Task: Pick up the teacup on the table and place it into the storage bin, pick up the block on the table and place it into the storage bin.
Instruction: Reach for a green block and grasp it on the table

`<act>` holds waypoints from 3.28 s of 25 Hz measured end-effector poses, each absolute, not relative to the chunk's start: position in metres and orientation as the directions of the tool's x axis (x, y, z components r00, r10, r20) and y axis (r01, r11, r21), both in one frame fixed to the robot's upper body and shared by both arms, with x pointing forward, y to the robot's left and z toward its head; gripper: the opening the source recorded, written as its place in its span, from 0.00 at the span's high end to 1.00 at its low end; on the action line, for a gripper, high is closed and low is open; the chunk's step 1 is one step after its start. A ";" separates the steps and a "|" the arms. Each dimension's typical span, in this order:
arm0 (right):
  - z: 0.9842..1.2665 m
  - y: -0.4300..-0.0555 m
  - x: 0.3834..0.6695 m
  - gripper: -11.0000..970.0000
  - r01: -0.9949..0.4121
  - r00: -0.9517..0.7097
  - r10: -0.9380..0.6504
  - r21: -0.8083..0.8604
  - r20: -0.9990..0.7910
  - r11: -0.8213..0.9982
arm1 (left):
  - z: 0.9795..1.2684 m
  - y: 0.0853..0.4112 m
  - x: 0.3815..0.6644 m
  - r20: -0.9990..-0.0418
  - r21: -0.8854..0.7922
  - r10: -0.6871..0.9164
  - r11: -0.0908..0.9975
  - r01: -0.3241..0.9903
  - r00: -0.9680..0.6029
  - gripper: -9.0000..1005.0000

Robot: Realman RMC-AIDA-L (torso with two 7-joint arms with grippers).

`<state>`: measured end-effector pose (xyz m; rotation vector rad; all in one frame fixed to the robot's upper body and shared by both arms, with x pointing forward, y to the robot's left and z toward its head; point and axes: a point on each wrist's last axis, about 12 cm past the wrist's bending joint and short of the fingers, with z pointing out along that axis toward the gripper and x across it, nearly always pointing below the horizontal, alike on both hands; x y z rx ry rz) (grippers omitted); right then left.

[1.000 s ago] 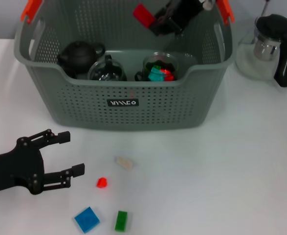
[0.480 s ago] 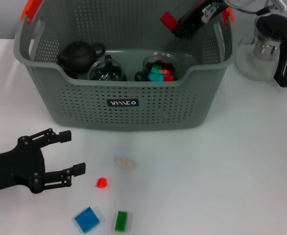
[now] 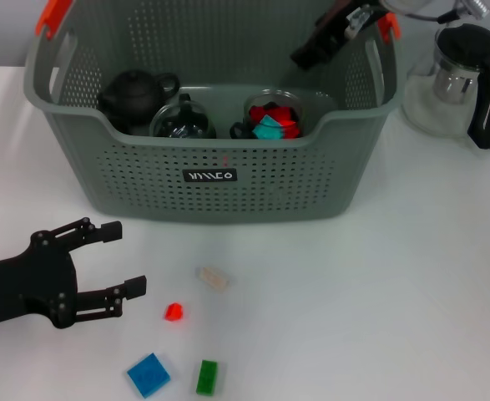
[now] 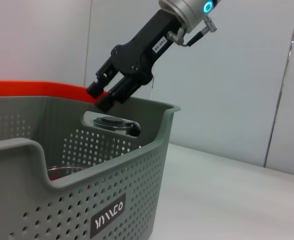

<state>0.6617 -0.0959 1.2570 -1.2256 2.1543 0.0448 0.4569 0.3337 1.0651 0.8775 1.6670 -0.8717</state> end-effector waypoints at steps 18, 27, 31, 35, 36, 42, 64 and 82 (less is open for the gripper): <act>1.322 -0.104 0.564 0.04 -0.939 -0.121 -0.642 -0.122 -0.757 0.321 | 1.065 0.334 0.457 -0.967 -0.130 0.135 0.475 0.870 -0.218 0.13; 1.258 -0.108 0.538 0.03 -0.977 -0.202 -0.789 0.063 -0.581 0.203 | 1.065 0.336 0.455 -0.966 -0.121 0.144 0.478 0.870 -0.213 0.13; 1.225 -0.090 0.528 0.03 -0.980 -0.190 -0.844 0.142 -0.501 0.136 | 1.066 0.335 0.457 -0.967 -0.112 0.149 0.473 0.874 -0.205 0.13; 1.196 -0.066 0.523 0.03 -0.979 -0.158 -0.883 0.189 -0.442 0.080 | 1.066 0.334 0.457 -0.968 -0.106 0.153 0.469 0.877 -0.198 0.13; 1.190 -0.059 0.521 0.03 -0.978 -0.146 -0.891 0.199 -0.431 0.065 | 1.066 0.334 0.457 -0.968 -0.105 0.153 0.468 0.877 -0.198 0.13; 1.156 -0.031 0.520 0.03 -0.977 -0.118 -0.921 0.209 -0.371 0.040 | 1.065 0.334 0.457 -0.968 -0.106 0.152 0.471 0.876 -0.199 0.13; 1.108 -0.014 0.510 0.06 -0.989 -0.085 -0.923 0.142 -0.376 0.033 | 1.063 0.332 0.457 -0.968 -0.115 0.145 0.475 0.873 -0.206 0.13; 1.103 -0.015 0.512 0.40 -0.993 -0.061 -0.920 0.120 -0.387 0.016 | 1.062 0.332 0.457 -0.968 -0.115 0.145 0.478 0.871 -0.207 0.13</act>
